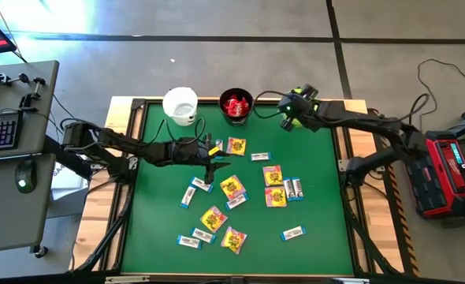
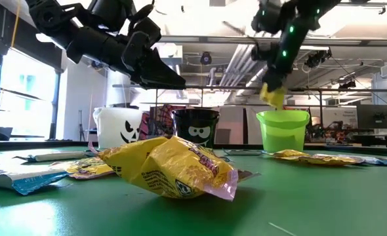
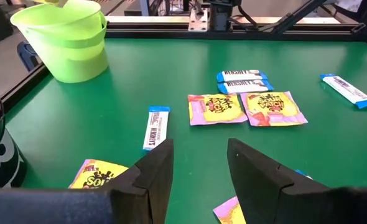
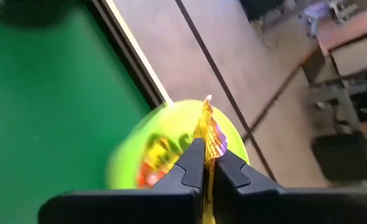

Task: Sort candy by brand, put in halloween buckets
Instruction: Put the yellow candy into the green bucket

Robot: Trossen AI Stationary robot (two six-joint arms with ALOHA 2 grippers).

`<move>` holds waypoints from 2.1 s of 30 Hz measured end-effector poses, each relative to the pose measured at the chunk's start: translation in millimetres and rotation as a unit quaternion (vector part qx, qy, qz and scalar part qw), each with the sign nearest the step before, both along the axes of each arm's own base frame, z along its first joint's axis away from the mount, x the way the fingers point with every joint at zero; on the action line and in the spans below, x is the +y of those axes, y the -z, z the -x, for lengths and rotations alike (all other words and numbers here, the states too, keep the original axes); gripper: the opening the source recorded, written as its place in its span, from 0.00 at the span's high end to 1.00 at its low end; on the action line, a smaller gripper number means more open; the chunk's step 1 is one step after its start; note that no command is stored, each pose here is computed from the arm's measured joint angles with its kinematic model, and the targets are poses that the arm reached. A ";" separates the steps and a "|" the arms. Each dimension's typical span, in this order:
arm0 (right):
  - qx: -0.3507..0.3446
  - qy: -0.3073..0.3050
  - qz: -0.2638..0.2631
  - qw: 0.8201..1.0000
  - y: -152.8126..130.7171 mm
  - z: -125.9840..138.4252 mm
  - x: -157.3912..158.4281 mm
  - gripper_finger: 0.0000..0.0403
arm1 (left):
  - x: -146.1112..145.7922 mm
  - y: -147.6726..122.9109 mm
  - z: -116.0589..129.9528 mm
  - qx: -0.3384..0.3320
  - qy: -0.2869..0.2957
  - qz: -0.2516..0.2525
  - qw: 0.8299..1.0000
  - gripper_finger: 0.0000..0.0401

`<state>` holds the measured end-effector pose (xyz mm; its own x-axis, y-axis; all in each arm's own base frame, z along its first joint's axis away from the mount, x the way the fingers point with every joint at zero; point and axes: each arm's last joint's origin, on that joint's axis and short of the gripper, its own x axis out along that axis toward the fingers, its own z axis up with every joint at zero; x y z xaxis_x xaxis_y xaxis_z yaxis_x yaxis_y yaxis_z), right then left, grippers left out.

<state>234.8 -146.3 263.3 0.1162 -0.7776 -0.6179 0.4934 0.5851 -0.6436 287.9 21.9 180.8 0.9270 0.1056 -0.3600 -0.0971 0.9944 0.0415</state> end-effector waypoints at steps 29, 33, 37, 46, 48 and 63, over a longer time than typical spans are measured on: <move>-0.002 0.051 -0.076 0.996 6.9 15.7 -34.3 0.53 | 0.9 8.9 4.1 0.049 -0.024 0.009 0.998 0.64; -0.043 0.047 -0.062 0.996 -6.3 15.9 -25.3 0.57 | 1.3 9.5 4.5 0.049 -0.042 0.032 0.997 0.64; -0.094 0.037 -0.045 0.994 -23.9 19.2 -14.9 0.71 | 1.5 9.5 4.5 0.048 -0.045 0.037 0.997 0.64; -0.229 -0.066 -0.092 0.967 -23.2 6.7 1.2 0.96 | 8.3 10.1 5.5 0.052 -0.056 0.033 0.997 0.64; -0.251 -0.078 -0.093 0.960 -10.8 2.7 5.0 0.97 | 9.5 10.1 5.6 0.052 -0.059 0.035 0.996 0.64; -0.341 -0.200 -0.110 0.912 54.9 -13.8 72.5 1.00 | 8.4 29.1 12.9 0.152 -0.038 -0.007 0.988 0.64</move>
<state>248.6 -73.8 208.4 0.7789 -0.4544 -0.4323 0.4536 0.8841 -0.1120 275.0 30.3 151.7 0.7660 0.1766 -0.6181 -0.1518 0.9840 0.0930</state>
